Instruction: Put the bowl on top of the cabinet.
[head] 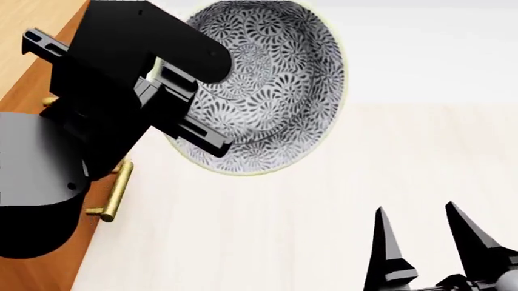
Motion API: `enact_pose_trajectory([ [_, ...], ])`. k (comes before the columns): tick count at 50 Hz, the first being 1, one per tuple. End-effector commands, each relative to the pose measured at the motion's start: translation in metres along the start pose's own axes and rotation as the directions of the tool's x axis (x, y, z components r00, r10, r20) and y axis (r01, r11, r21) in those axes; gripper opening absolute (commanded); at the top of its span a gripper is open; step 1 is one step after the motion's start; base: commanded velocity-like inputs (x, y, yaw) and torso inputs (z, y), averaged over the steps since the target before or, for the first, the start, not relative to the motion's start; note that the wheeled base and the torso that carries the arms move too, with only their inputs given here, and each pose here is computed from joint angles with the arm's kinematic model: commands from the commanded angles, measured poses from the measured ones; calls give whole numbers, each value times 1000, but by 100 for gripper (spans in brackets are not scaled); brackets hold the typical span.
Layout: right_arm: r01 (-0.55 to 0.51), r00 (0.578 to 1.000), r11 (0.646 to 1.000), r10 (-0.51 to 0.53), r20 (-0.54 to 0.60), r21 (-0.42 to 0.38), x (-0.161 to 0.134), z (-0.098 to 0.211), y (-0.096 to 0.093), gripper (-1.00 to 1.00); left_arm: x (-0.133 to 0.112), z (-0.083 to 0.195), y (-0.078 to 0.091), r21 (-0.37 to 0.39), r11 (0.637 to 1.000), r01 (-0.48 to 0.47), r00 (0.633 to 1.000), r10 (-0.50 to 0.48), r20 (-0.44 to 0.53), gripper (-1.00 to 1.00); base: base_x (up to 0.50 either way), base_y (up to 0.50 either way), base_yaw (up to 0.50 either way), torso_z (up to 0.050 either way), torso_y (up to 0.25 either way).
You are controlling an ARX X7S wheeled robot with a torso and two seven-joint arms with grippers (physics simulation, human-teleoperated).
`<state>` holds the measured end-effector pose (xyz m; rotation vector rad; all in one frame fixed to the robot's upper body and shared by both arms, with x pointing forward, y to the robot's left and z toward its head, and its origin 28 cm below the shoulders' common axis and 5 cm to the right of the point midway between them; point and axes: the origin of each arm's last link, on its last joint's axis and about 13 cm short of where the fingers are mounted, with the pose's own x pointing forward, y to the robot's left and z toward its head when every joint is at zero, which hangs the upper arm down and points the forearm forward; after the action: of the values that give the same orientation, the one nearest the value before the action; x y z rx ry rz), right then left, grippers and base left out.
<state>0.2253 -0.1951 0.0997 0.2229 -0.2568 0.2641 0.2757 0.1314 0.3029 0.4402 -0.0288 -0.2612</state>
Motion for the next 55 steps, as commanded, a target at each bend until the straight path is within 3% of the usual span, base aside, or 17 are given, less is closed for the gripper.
enact_pose_trajectory([
  [1,43,999,997,-45,25,70,-16,-32,-6,100,-11,38,2,88,996,-32,999,28,39,-100,0,0,0,0,0],
  [5,54,997,992,-59,42,115,-20,-40,-9,100,-16,50,3,51,998,-43,998,41,44,-100,0,0,0,0,0],
  [7,65,997,991,-70,39,113,-21,-46,-12,100,-17,54,3,118,992,-43,998,36,61,-100,0,0,0,0,0],
  [14,97,994,989,-101,35,114,-21,-58,-14,100,-16,66,14,207,969,-133,988,113,105,-100,0,0,0,1,0],
  [20,127,989,983,-135,59,131,-30,-62,-16,100,-19,84,25,200,968,-152,985,132,106,-100,0,0,0,0,2],
  [29,148,986,981,-156,57,125,-29,-63,-18,100,-19,107,24,230,957,-175,982,152,112,-100,0,0,0,0,0],
  [36,126,991,988,-129,37,86,-23,-66,-11,100,-3,123,49,161,961,-226,973,217,73,-100,0,0,0,0,0],
  [39,123,991,990,-126,43,75,-23,-64,-10,100,4,126,59,175,951,-255,967,248,64,-100,0,0,0,0,3],
  [45,96,994,993,-99,40,69,-22,-65,-6,100,-1,147,69,139,951,-277,960,269,76,-100,0,0,0,0,0],
  [46,91,995,994,-93,39,58,-22,-64,-4,100,-2,151,72,88,959,-268,962,262,79,-100,0,0,0,0,0],
  [51,87,995,995,-90,44,49,-23,-63,-4,100,3,154,90,-25,958,-287,957,288,36,-100,0,0,0,0,0],
  [54,87,995,995,-89,44,53,-23,-63,-5,100,3,157,97,-40,951,-305,952,306,28,-100,0,0,0,0,0],
  [55,86,995,995,-89,44,51,-22,-63,-4,100,4,161,102,-112,951,-287,957,290,13,-100,0,0,0,0,0],
])
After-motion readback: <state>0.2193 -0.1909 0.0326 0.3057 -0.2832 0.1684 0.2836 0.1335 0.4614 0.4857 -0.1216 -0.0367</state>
